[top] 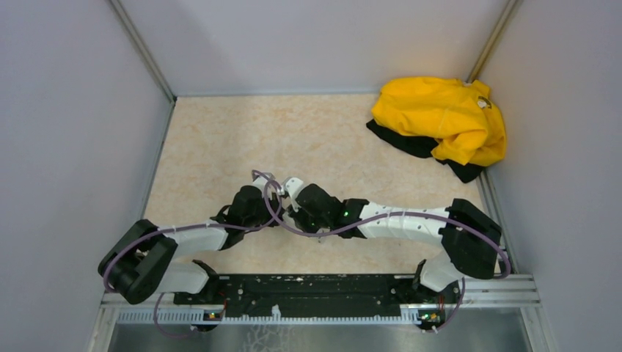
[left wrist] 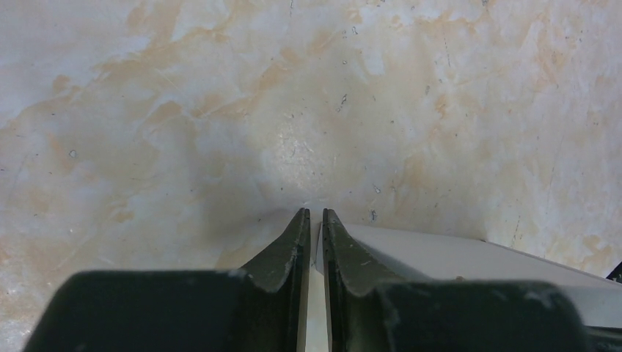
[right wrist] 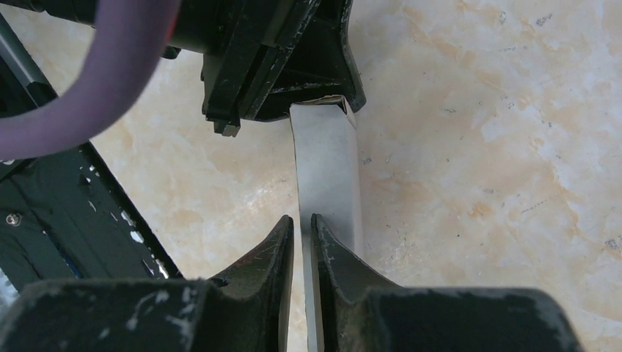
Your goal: Fold the paper box
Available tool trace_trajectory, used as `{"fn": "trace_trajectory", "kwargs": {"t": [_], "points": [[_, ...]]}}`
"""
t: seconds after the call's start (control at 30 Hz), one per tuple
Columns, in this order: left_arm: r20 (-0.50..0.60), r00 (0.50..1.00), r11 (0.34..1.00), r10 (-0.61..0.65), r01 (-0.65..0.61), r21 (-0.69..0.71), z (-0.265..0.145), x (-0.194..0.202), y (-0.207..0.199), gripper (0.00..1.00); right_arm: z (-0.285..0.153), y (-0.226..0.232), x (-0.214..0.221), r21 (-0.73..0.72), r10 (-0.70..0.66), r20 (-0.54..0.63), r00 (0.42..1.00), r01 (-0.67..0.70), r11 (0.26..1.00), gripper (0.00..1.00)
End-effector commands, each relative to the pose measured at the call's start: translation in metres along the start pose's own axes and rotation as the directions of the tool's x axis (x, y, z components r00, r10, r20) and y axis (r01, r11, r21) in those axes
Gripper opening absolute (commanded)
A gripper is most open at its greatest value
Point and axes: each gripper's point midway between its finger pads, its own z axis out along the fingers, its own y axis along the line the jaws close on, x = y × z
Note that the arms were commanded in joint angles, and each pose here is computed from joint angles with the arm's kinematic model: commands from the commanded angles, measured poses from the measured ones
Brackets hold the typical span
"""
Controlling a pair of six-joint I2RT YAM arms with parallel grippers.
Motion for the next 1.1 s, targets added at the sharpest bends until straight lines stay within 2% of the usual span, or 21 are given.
{"fn": "trace_trajectory", "kwargs": {"t": [0.0, 0.4, 0.57, 0.7, 0.77, 0.9, 1.07], "points": [[0.014, 1.000, 0.995, -0.026, 0.024, 0.101, -0.001, -0.003, -0.019, 0.17, 0.004, -0.023, 0.064, 0.063, -0.001, -0.180, 0.984, 0.013, 0.998, 0.14], [-0.003, 0.999, 0.991, -0.036, 0.036, 0.127, -0.005, 0.010, -0.028, 0.16, -0.007, -0.039, 0.073, 0.071, -0.016, -0.197, 0.980, 0.030, 0.997, 0.14], [0.099, 0.995, 0.994, -0.015, 0.003, 0.113, -0.029, -0.019, -0.032, 0.15, -0.006, -0.039, 0.079, 0.069, -0.009, -0.202, 0.979, 0.023, 0.997, 0.13], [0.192, 0.981, 0.987, 0.020, -0.050, 0.153, -0.048, -0.046, -0.046, 0.00, -0.005, -0.038, 0.080, 0.065, -0.006, -0.203, 0.979, 0.019, 0.998, 0.13], [0.204, 0.978, 0.981, 0.034, -0.071, 0.178, -0.054, -0.054, -0.055, 0.00, -0.006, -0.039, 0.081, 0.067, -0.005, -0.202, 0.979, 0.019, 0.998, 0.13], [0.218, 0.976, 0.968, 0.028, -0.081, 0.237, -0.059, -0.057, -0.067, 0.00, -0.006, -0.038, 0.080, 0.063, -0.002, -0.198, 0.980, 0.015, 0.998, 0.13], [0.263, 0.965, 0.939, 0.014, -0.103, 0.328, -0.065, -0.040, -0.072, 0.00, -0.005, -0.037, 0.080, 0.056, 0.014, -0.191, 0.982, -0.003, 0.998, 0.13]]}}
